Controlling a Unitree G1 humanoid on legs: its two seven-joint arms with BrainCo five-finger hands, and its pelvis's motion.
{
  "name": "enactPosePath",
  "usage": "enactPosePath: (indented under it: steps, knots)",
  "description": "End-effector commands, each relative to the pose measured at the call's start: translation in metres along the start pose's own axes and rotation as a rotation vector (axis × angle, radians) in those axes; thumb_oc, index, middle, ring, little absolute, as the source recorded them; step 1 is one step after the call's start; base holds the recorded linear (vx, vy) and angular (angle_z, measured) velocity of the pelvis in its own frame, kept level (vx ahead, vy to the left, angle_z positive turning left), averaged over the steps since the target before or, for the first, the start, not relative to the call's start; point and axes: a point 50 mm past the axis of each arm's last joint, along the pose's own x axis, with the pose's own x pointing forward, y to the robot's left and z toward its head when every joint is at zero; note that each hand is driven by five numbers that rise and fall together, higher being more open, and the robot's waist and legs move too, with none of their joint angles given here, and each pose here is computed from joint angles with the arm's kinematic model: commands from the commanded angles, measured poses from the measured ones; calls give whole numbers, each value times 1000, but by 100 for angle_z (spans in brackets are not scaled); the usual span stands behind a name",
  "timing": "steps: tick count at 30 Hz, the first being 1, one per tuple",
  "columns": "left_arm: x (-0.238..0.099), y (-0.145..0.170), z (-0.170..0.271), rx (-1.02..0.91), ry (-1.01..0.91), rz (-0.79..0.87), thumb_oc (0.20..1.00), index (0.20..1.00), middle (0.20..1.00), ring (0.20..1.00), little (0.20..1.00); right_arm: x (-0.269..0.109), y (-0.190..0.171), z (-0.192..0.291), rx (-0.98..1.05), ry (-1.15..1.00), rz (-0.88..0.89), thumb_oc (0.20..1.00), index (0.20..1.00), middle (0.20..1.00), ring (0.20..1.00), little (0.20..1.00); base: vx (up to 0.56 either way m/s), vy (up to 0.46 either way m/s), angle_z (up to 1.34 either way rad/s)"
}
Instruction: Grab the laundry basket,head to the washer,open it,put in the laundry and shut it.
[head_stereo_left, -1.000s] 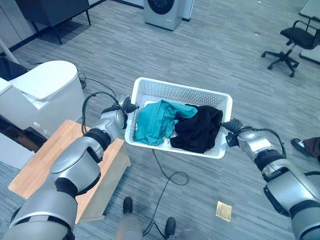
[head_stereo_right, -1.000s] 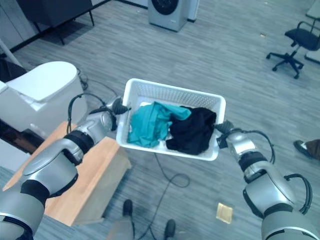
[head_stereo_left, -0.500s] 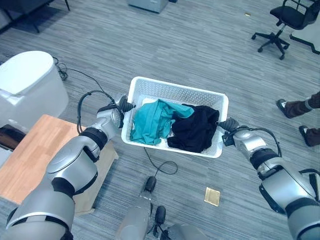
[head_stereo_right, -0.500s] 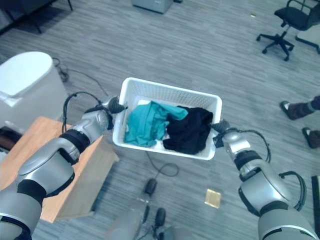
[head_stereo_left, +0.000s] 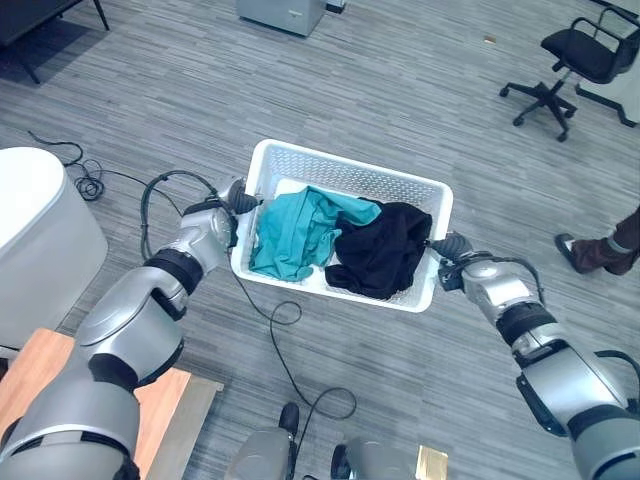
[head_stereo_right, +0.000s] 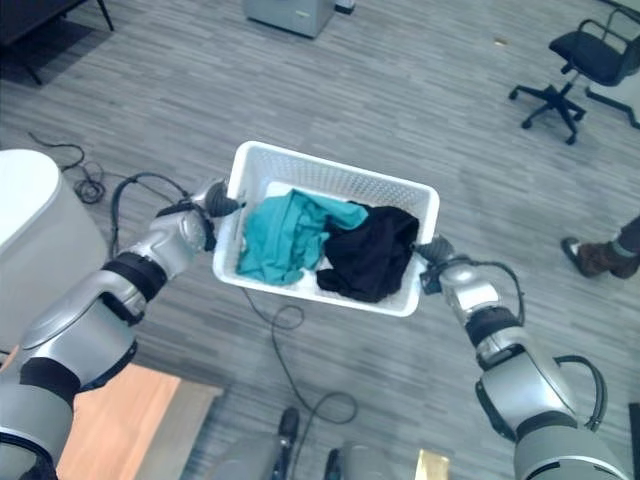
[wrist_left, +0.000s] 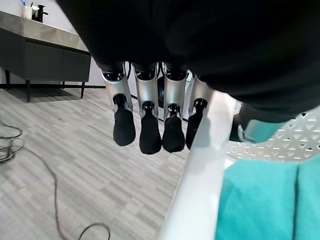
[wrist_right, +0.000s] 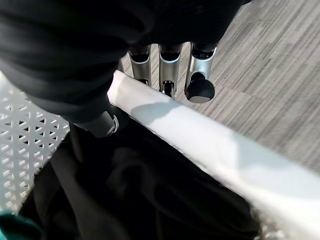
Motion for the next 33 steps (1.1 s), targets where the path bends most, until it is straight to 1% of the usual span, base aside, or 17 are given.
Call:
enactPosePath:
  steps: [1, 3, 6, 8, 11, 13, 16, 18, 19, 20, 21, 23, 24, 25, 27, 31, 33]
  knots:
    - [6, 23, 46, 21, -136, 81, 200, 200, 200, 200, 200, -2, -6, 78, -31, -259, -16, 200, 200, 200, 200, 200, 230, -96, 50]
    - [6, 24, 44, 13, -136, 84, 200, 200, 200, 200, 200, -1, -7, 77, -46, -249, -18, 200, 200, 200, 200, 200, 344, -173, 59]
    - [6, 16, 38, -13, -108, 73, 200, 200, 200, 200, 200, -1, -6, 82, -85, -238, -3, 200, 200, 200, 200, 200, 404, -214, 41]
    - [6, 19, 32, -9, -95, 88, 200, 200, 200, 200, 200, -1, -4, 84, -101, -243, 5, 200, 200, 200, 200, 200, 431, -208, 18]
    - [6, 21, 27, 1, -87, 93, 200, 200, 200, 200, 200, -2, -2, 82, -98, -248, 14, 200, 200, 200, 200, 200, 312, -169, 34]
    - [5, 15, 23, 10, -80, 81, 200, 200, 200, 200, 200, -3, 2, 80, -88, -254, 36, 200, 200, 200, 200, 200, 532, -339, 27]
    - [4, 6, 16, -8, -72, 48, 200, 200, 200, 200, 200, -4, -11, 69, -68, -232, 17, 200, 200, 200, 200, 200, 540, -419, 16]
    - [4, 10, 15, -3, -69, 46, 200, 200, 200, 200, 200, -4, -19, 69, -73, -228, 0, 200, 200, 200, 200, 200, 210, -343, -14]
    - [5, 24, 12, -14, -63, 76, 200, 200, 200, 200, 200, -4, -25, 67, -62, -217, -23, 200, 200, 200, 200, 200, 136, -293, 5]
    - [5, 25, 12, -13, -63, 77, 200, 200, 200, 200, 200, -4, -25, 68, -61, -218, -23, 200, 200, 200, 200, 200, 280, -578, 23]
    - [6, 35, 17, -27, -76, 102, 200, 200, 200, 200, 200, -4, -29, 72, -42, -228, -41, 200, 200, 200, 200, 200, 251, -372, 5]
    - [7, 39, 24, -30, -86, 109, 200, 200, 200, 200, 200, -5, -30, 76, -32, -234, -52, 200, 200, 200, 200, 200, 262, -288, -9]
    - [8, 40, 35, -50, -101, 113, 200, 200, 200, 200, 200, -4, -26, 80, -26, -243, -51, 200, 200, 200, 200, 200, 132, -114, -15]
    - [8, 40, 35, -50, -101, 113, 200, 200, 200, 200, 200, -4, -26, 79, -26, -242, -52, 200, 200, 200, 200, 200, 353, -166, -5]
    - [7, 31, 51, -77, -143, 103, 200, 200, 200, 200, 200, -5, -21, 79, -28, -257, -43, 200, 200, 200, 200, 200, 325, -42, 17]
    - [6, 28, 53, -79, -150, 106, 200, 200, 200, 200, 200, -6, -19, 78, -27, -264, -42, 200, 200, 200, 200, 200, 119, 7, -20]
    - [6, 25, 50, -80, -149, 101, 200, 200, 200, 200, 200, -6, -14, 75, -24, -276, -32, 200, 200, 200, 200, 200, 554, 69, -28]
